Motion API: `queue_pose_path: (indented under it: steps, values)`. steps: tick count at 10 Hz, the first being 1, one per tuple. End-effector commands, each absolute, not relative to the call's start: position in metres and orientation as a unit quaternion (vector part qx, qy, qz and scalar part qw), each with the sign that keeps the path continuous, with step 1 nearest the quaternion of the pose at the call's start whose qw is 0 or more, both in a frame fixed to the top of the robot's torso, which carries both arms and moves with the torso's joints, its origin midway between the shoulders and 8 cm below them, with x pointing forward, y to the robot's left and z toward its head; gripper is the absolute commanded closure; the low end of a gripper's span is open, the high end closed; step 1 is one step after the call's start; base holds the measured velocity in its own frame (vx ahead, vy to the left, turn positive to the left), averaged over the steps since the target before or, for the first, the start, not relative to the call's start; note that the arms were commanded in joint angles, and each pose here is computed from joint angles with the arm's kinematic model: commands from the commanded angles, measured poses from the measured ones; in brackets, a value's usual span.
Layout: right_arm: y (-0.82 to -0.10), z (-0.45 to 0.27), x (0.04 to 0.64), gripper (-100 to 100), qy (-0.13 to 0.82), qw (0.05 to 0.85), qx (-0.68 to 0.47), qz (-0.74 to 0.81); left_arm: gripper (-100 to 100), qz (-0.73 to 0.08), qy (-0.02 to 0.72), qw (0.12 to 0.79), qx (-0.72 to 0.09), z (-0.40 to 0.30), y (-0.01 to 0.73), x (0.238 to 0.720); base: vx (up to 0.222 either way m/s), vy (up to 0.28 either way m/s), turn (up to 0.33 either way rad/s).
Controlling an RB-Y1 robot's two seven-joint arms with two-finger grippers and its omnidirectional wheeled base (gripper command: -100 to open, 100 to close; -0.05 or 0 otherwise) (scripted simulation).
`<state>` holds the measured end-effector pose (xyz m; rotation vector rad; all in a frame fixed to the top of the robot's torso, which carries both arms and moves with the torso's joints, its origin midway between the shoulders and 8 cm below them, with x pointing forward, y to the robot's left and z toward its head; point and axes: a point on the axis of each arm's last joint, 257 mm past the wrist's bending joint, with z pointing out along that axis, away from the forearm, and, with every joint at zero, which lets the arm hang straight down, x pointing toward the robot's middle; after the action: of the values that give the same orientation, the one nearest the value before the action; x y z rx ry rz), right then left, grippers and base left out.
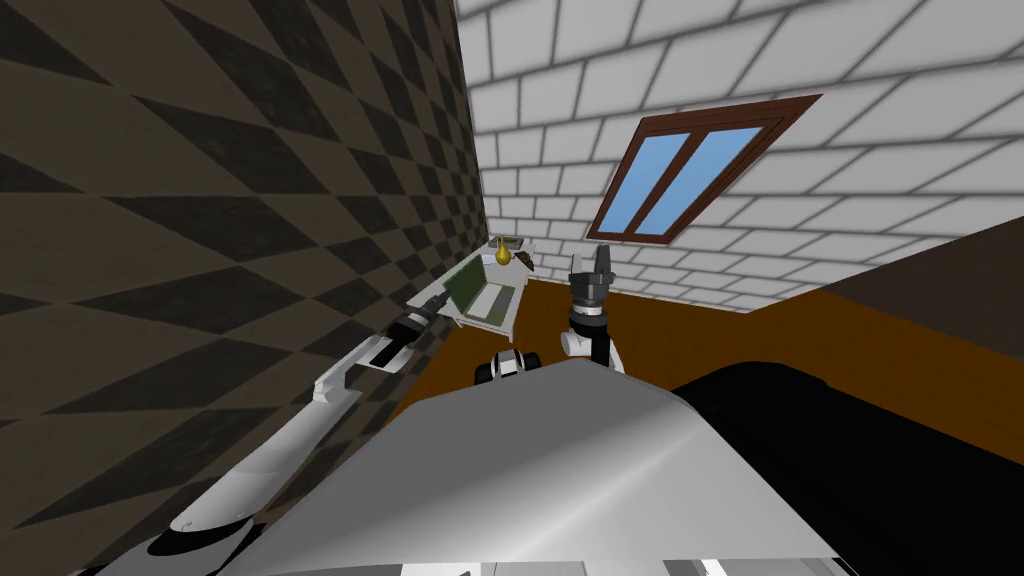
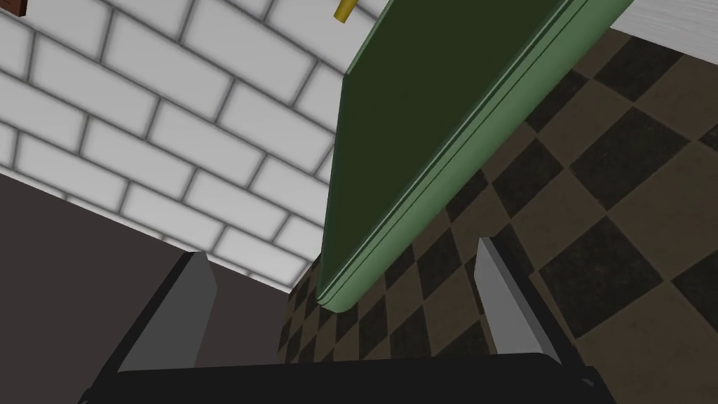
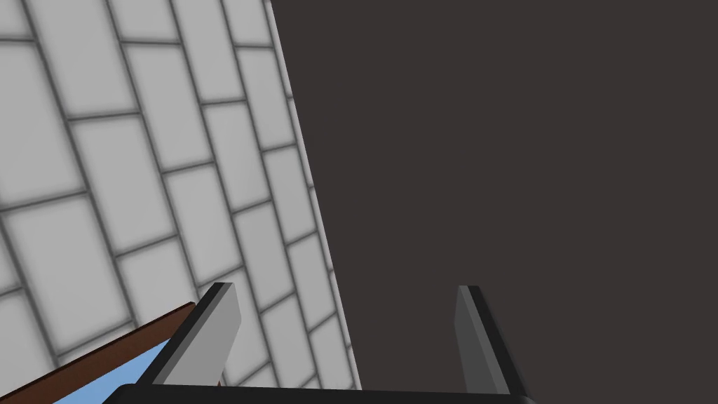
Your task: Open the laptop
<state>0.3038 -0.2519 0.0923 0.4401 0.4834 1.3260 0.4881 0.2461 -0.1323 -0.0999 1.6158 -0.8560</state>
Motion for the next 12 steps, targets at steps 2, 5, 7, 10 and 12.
queue_pose_path:
  steps: [2, 5, 7, 10, 12]
  values:
    - [-0.252, 0.092, 0.304, 0, 0.220, 0.739, 0.201, 0.604, 100, -0.334, 0.700, 0.631, -0.005, -0.137, 0.247, 0.491, -0.050, -0.061, -0.031]
    - [-0.252, 0.092, 0.304, 0, 0.220, 0.739, 0.201, 0.604, 100, -0.294, 0.700, 0.650, 0.035, -0.143, 0.248, 0.493, -0.066, -0.081, -0.025]
    - [-0.252, 0.092, 0.304, 0, 0.220, 0.739, 0.201, 0.604, 100, -0.268, 0.698, 0.661, 0.061, -0.147, 0.248, 0.495, -0.052, -0.072, -0.019]
    - [-0.252, 0.092, 0.304, 0, 0.220, 0.739, 0.201, 0.604, 100, -0.251, 0.697, 0.667, 0.077, -0.151, 0.248, 0.496, -0.043, -0.052, -0.015]
    - [-0.252, 0.092, 0.304, 0, 0.220, 0.739, 0.200, 0.604, -100, -0.257, 0.703, 0.660, 0.059, -0.160, 0.254, 0.498, 0.054, 0.105, -0.057]
